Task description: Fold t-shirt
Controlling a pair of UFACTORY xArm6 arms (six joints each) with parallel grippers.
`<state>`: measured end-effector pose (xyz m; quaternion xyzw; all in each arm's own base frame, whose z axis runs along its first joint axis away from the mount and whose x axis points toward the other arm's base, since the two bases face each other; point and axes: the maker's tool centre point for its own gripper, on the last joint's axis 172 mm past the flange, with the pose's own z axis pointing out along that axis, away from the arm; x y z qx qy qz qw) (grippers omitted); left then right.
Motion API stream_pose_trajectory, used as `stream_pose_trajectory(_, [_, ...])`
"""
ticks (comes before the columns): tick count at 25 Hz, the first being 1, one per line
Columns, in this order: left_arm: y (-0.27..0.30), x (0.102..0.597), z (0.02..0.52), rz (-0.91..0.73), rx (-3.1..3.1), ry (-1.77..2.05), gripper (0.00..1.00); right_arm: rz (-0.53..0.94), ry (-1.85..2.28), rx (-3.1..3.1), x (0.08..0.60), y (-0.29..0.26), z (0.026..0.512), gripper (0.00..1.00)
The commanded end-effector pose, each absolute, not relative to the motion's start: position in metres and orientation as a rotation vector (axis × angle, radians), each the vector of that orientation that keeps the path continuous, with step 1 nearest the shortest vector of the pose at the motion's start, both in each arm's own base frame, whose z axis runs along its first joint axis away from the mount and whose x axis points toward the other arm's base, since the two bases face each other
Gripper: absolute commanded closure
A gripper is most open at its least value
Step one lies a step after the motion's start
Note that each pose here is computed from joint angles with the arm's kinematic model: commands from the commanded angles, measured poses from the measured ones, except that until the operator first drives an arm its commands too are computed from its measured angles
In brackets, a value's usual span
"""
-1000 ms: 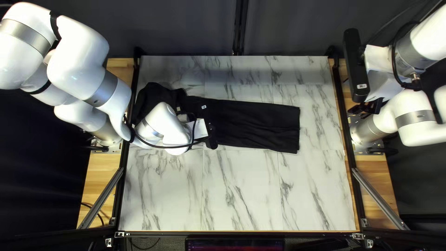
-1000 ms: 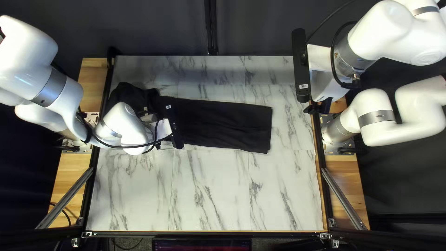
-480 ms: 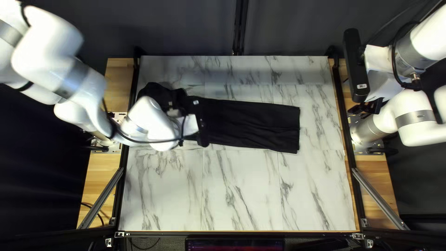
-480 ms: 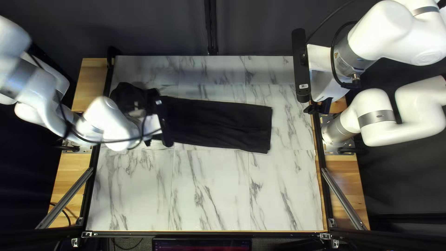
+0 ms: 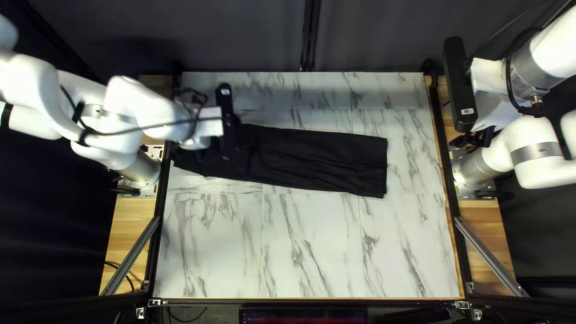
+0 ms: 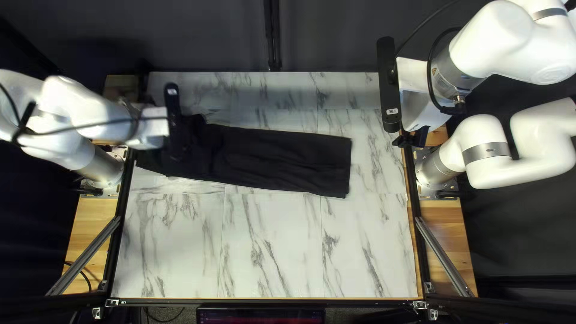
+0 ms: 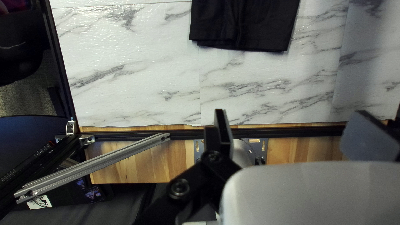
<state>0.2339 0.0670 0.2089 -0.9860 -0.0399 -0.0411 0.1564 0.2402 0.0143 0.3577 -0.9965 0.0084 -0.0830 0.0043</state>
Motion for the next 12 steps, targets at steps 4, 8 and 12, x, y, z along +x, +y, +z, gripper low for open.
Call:
stream_pose_trajectory(4, [0.050,0.197,0.261,-0.174,-2.938,-0.038,0.00,-0.260,0.026,-3.122,0.240,0.014,0.358,0.00])
stream_pose_trajectory(8, [0.036,0.190,0.261,-0.210,-2.955,0.033,0.00,-0.260,0.026,-3.122,0.240,0.014,0.358,0.00])
stream_pose_trajectory(12, [0.036,0.190,0.260,-0.212,-2.956,0.036,0.00,-0.260,0.026,-3.122,0.240,0.014,0.358,0.00])
